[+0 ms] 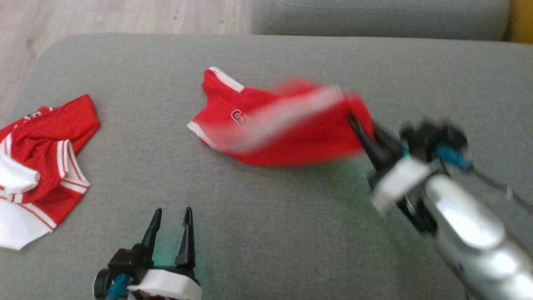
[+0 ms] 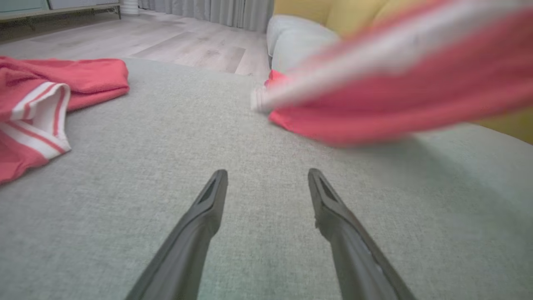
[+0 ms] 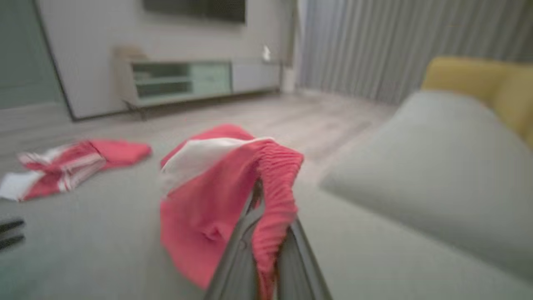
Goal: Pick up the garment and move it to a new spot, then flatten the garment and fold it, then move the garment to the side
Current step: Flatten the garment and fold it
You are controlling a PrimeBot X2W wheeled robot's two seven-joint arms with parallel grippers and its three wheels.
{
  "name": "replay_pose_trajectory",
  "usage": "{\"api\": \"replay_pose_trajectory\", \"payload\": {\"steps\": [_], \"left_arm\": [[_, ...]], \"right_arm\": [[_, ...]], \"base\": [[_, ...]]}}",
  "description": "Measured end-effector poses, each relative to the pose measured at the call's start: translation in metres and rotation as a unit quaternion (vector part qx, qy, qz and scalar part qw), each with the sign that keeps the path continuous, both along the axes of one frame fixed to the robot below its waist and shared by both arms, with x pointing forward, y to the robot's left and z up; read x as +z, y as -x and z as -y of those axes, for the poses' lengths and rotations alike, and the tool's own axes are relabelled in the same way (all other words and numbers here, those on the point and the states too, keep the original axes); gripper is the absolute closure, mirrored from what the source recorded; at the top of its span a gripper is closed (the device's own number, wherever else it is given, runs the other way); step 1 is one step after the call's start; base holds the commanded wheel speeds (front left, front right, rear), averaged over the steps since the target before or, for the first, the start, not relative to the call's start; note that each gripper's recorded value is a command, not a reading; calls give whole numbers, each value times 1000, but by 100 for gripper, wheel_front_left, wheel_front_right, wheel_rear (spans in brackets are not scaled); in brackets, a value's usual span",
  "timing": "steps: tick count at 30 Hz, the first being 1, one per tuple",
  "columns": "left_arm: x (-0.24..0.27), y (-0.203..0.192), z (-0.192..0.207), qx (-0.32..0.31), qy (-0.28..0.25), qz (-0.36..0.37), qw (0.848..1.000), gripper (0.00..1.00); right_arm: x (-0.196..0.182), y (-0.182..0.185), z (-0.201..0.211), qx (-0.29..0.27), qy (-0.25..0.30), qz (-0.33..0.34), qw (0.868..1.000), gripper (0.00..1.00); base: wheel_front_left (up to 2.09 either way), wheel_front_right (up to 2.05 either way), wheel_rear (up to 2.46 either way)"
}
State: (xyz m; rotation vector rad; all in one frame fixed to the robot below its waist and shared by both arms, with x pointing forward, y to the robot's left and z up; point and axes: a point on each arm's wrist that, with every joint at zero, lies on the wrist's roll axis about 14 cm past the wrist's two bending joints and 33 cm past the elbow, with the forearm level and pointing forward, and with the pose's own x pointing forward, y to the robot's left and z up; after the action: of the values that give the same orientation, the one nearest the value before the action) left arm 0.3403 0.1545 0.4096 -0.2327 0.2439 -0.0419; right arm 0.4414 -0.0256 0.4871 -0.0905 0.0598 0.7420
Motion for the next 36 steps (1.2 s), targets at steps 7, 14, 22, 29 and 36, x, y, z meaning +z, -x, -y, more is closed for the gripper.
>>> {"api": "replay_pose_trajectory", "payload": {"steps": [7, 14, 22, 29, 36], "left_arm": [[4, -18, 14, -24, -2, 8, 1000, 0], [10, -24, 19, -34, -8, 20, 999, 0], [21, -27, 15, -31, -21, 38, 999, 0], [30, -23, 14, -28, -27, 52, 998, 0], [22, -13, 15, -31, -26, 38, 998, 0]], "right_arm": [[-84, 26, 88, -134, 16, -131, 982, 0], [-47, 3, 134, -223, -15, -74, 972, 0], [-8, 12, 123, -269, -65, -1, 961, 0], [-28, 45, 115, -277, -68, -33, 958, 0], [-34, 54, 113, -277, -69, -42, 957, 0]], "base": [[0, 0, 0], [0, 0, 0], [0, 0, 0], [0, 0, 0], [0, 0, 0]]}}
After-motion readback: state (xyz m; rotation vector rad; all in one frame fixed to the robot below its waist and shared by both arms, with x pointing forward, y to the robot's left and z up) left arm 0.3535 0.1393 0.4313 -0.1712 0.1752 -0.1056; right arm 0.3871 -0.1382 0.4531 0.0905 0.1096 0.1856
